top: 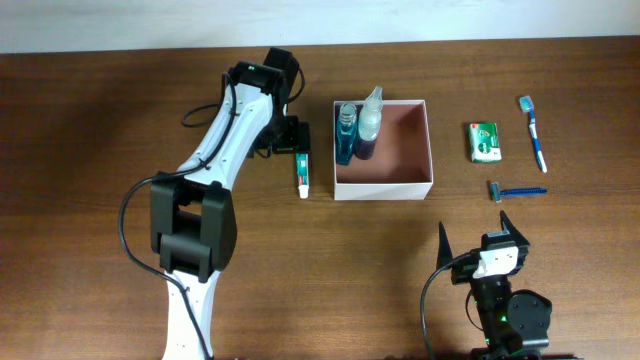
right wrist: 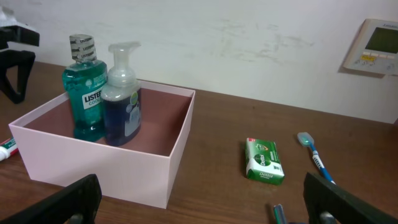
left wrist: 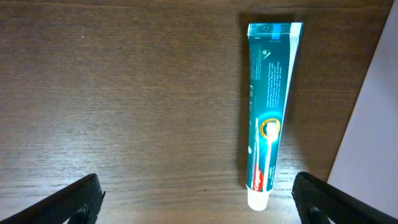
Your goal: Pack container
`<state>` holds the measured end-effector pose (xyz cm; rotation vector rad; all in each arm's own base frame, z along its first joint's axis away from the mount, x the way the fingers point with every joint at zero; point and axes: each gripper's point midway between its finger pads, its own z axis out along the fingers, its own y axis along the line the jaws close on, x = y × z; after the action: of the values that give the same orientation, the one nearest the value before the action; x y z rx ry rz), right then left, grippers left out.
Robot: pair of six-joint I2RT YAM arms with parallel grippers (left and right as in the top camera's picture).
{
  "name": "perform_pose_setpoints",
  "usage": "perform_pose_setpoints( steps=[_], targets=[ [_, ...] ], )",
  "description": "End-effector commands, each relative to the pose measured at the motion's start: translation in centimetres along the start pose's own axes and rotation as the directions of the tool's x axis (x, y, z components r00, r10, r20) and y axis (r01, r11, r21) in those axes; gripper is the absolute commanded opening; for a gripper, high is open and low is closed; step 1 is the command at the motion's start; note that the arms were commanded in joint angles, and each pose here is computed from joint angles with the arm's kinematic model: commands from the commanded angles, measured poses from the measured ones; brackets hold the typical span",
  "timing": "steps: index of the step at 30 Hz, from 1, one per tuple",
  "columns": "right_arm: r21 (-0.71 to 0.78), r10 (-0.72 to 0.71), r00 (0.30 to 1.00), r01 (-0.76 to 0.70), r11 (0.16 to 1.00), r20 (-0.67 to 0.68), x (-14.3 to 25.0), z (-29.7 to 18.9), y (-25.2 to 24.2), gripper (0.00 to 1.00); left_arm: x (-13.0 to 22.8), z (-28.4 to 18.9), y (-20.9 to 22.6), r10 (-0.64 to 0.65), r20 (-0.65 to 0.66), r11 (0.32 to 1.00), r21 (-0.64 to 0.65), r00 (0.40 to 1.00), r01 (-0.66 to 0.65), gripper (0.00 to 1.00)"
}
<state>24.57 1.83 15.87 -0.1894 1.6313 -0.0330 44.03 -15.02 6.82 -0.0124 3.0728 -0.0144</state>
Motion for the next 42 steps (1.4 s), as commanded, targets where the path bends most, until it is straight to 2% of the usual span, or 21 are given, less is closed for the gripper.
perform_pose_setpoints(
  steps=[1,10,14,23,42],
  targets=[
    [0.004,-0.001,1.0,0.001,1.0,-0.001,0.2,0.0,0.0,0.99,0.1,-0.7,-1.0,0.002,0.023,1.0,0.022,1.0,-0.003,0.99],
    [0.003,0.0,1.0,0.0,1.0,-0.001,0.2,0.0,0.0,0.99,-0.4,-0.1,-2.9,0.013,0.062,0.999,0.039,0.998,-0.016,1.0],
    [0.003,0.0,1.0,0.0,1.0,-0.001,0.2,0.0,0.0,0.99,-0.4,0.6,-2.9,-0.026,0.049,0.999,0.037,0.998,0.024,0.99],
    [0.003,0.0,1.0,0.0,1.0,-0.001,0.2,0.0,0.0,0.99,0.2,2.8,-2.7,-0.025,0.001,1.0,0.017,1.0,0.025,0.99],
    [0.004,0.0,1.0,0.0,1.0,-0.001,0.2,0.0,0.0,0.99,-0.5,3.2,-2.9,-0.022,0.022,1.0,0.022,1.0,0.022,0.99]
  ],
)
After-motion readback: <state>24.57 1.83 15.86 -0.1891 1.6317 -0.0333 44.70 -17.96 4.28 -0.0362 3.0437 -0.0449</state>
